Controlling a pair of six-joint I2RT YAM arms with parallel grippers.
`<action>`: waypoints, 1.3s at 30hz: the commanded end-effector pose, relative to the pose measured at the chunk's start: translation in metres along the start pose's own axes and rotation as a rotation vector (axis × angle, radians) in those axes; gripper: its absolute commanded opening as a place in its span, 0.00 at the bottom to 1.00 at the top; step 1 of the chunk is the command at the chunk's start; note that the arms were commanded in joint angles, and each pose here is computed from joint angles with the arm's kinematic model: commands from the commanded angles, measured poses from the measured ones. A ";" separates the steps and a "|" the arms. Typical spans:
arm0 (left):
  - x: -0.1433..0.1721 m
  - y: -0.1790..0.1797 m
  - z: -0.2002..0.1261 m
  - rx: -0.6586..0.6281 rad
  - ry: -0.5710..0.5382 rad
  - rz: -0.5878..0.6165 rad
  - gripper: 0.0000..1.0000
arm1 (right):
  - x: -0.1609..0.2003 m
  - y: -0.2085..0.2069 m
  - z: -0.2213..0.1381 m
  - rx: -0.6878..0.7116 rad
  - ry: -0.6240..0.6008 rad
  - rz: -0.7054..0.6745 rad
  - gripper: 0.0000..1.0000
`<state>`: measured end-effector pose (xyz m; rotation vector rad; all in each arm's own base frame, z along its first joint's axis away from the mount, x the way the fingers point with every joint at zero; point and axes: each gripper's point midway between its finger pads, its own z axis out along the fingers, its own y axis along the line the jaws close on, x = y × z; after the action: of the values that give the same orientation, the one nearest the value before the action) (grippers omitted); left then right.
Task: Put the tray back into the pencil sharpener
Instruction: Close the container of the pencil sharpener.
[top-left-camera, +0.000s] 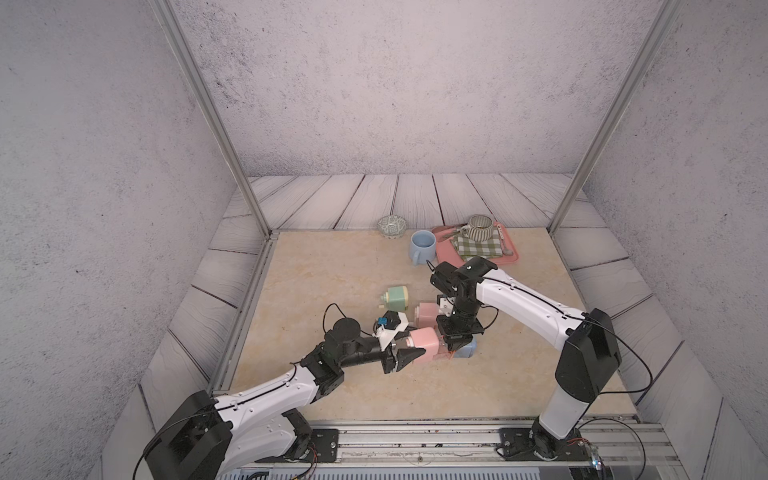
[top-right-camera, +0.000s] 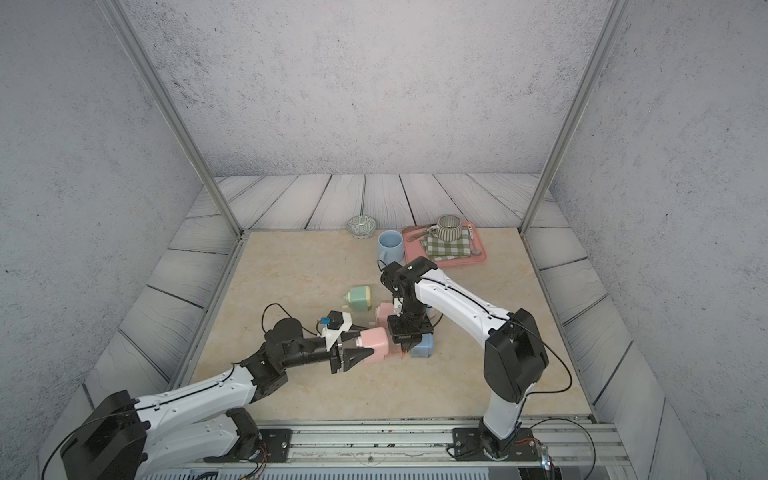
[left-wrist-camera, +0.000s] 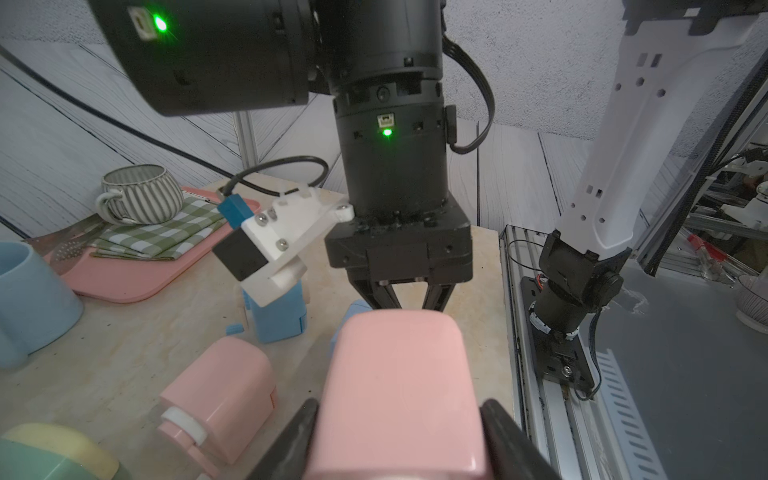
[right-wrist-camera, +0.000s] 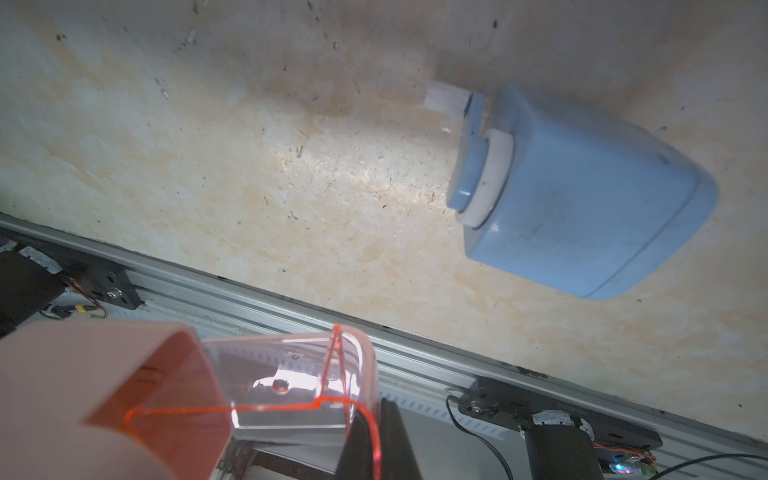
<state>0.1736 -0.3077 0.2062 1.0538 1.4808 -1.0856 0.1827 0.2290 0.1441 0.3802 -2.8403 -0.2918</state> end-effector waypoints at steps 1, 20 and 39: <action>-0.015 -0.008 0.005 0.056 -0.031 0.033 0.00 | -0.006 0.039 -0.012 -0.189 -0.023 -0.089 0.05; -0.006 0.001 0.005 0.027 -0.026 -0.014 0.00 | -0.014 0.047 -0.024 -0.396 -0.055 -0.060 0.05; 0.004 0.008 0.010 0.070 0.016 -0.077 0.00 | -0.014 0.054 -0.036 -0.506 -0.069 -0.055 0.22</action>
<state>0.1911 -0.3137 0.2106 1.0014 1.4914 -1.1918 0.1935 0.2611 0.1576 0.3268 -2.7234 -0.8036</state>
